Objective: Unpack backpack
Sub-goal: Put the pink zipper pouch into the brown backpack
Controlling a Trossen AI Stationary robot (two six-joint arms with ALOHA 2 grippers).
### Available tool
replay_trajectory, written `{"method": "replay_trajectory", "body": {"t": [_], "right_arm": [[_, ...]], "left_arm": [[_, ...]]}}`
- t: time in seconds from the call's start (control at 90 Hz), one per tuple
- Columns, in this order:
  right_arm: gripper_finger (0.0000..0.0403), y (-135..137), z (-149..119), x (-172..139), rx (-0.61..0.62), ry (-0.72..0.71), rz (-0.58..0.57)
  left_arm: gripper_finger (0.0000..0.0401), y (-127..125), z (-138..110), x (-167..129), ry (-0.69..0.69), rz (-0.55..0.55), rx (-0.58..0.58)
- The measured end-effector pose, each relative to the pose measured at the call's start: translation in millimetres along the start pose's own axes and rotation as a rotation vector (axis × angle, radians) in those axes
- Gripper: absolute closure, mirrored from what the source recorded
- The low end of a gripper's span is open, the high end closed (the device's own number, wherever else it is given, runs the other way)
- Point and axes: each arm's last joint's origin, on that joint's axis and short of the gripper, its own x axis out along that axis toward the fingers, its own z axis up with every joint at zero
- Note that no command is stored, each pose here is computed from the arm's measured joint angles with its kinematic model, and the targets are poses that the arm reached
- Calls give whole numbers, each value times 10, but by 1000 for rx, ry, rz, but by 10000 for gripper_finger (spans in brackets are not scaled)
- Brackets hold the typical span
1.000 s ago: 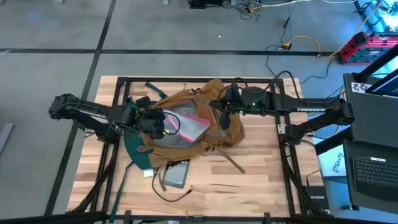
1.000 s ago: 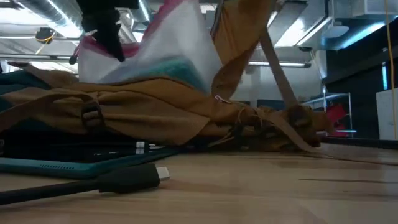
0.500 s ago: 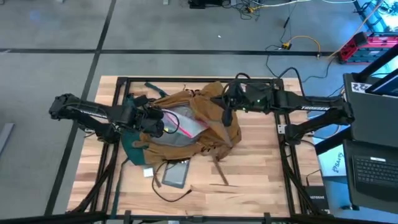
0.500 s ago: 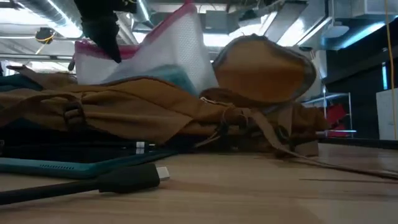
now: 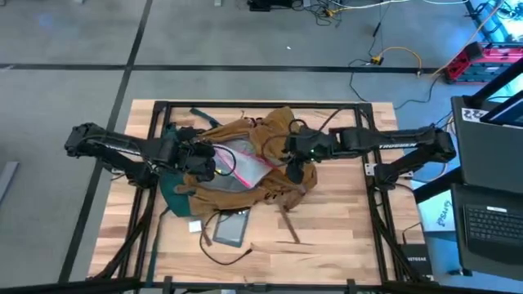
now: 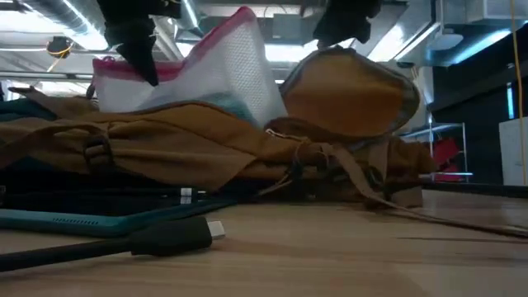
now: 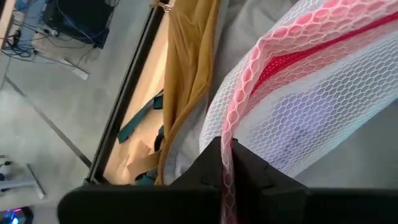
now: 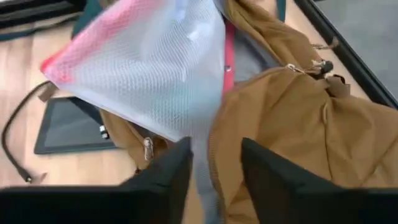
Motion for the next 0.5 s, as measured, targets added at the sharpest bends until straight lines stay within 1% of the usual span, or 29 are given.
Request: {"method": "replay_trajectory", "body": {"t": [0.067,0.322,0.4,0.5], "right_arm": [[219,-11,-17,-8,20,17,-7],[108,-49,-171,32,85,181,-63],[95,-38,-188,83,98,210,-47],[94,-5,-170,185,109,210,-6]], "left_arm": [[401,-1,-1,0,2,-3,0],[401,-5,-2,0,7,-16,0],[401,-5,-2,0,7,-17,0],[401,-5,-2,0,7,-17,-2]]}}
